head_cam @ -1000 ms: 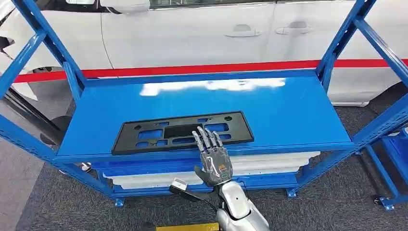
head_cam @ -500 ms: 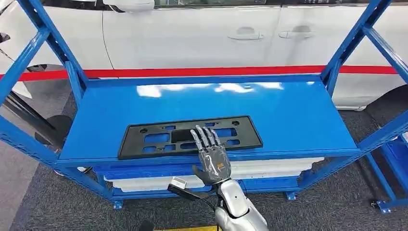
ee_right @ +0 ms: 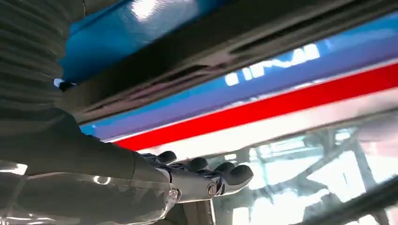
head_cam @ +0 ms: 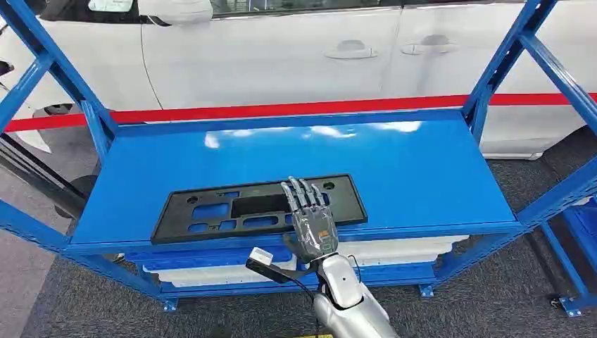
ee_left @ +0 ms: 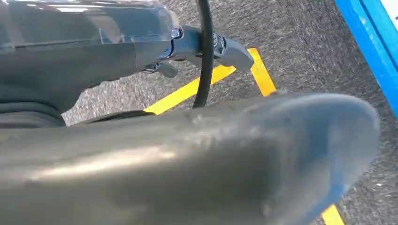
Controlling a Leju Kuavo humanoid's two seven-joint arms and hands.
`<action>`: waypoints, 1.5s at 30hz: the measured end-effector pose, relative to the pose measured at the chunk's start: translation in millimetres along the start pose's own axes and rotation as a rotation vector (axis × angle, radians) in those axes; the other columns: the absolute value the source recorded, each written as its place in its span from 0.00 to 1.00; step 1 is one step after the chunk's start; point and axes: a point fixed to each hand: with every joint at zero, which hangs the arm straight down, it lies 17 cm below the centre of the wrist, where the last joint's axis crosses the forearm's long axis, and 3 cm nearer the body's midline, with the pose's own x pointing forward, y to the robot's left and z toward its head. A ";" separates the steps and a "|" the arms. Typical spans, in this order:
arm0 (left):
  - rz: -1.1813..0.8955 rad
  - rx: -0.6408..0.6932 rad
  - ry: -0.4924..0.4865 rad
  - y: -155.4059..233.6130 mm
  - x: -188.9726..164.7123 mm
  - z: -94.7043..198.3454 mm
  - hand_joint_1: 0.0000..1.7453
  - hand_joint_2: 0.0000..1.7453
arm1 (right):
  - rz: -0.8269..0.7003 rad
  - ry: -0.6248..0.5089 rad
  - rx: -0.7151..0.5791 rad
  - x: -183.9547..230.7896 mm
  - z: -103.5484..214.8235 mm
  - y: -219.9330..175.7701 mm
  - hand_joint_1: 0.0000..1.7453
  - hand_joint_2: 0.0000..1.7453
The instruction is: Take the parts from the cabinet and place them on the table.
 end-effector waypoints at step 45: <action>-0.040 -0.044 -0.016 -4.2 7.6 -2.1 0.00 0.00 | 0.171 0.006 0.183 -28.9 -18.2 49.7 0.97 1.00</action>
